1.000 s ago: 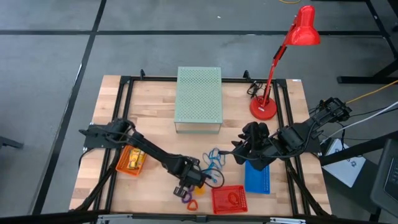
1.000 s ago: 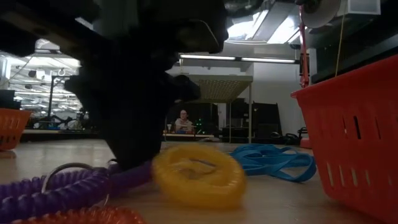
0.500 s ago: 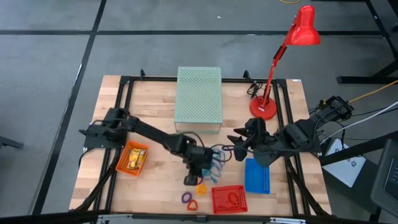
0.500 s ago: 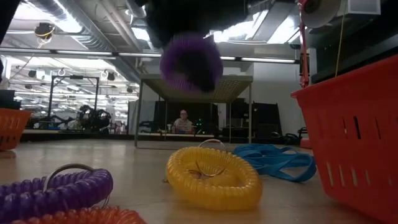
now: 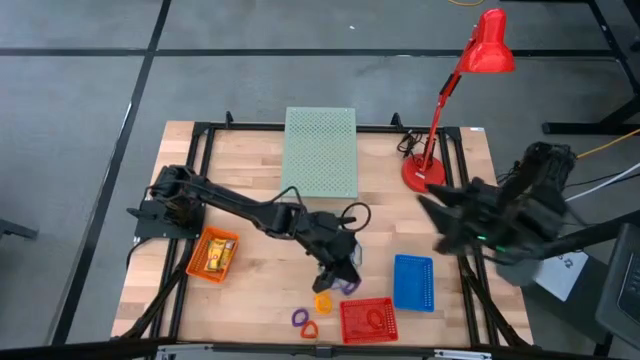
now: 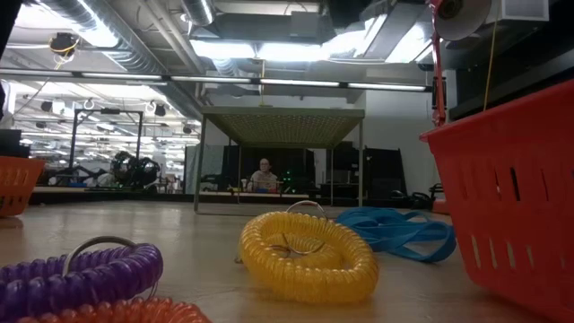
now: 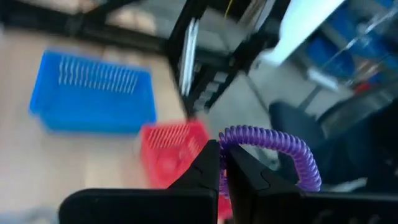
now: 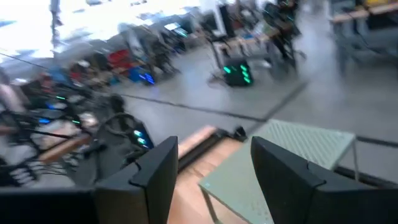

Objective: Pick & Place Office Desk Supplies
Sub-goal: Put the violet coil keychain into the red bin

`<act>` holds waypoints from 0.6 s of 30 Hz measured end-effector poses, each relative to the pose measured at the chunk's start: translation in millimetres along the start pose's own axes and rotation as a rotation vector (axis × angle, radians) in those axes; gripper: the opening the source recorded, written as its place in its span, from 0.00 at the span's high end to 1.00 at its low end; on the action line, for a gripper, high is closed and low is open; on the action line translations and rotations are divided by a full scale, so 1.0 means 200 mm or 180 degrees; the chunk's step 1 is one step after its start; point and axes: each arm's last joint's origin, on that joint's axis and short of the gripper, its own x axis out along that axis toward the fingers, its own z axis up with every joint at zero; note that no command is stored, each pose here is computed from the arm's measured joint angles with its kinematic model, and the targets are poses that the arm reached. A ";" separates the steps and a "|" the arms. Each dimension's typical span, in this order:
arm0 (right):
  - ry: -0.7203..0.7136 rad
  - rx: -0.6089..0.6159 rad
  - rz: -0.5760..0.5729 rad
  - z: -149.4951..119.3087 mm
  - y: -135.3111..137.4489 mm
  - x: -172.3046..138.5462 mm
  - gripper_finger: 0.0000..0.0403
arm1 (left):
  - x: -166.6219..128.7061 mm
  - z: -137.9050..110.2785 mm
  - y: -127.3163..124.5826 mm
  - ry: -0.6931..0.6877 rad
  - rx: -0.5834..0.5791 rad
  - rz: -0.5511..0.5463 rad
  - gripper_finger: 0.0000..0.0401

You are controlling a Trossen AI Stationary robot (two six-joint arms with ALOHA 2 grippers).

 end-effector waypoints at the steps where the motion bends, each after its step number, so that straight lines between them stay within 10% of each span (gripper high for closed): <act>1: -0.0032 0.0012 0.0093 0.01 -0.02 -0.05 0.49 | 0.00 0.01 0.00 -0.0080 0.0020 0.0043 0.98; 18: 0.0121 0.0289 0.0469 -0.15 -0.15 -0.16 0.49 | 0.27 -0.04 0.00 -0.0324 0.0006 0.0149 0.98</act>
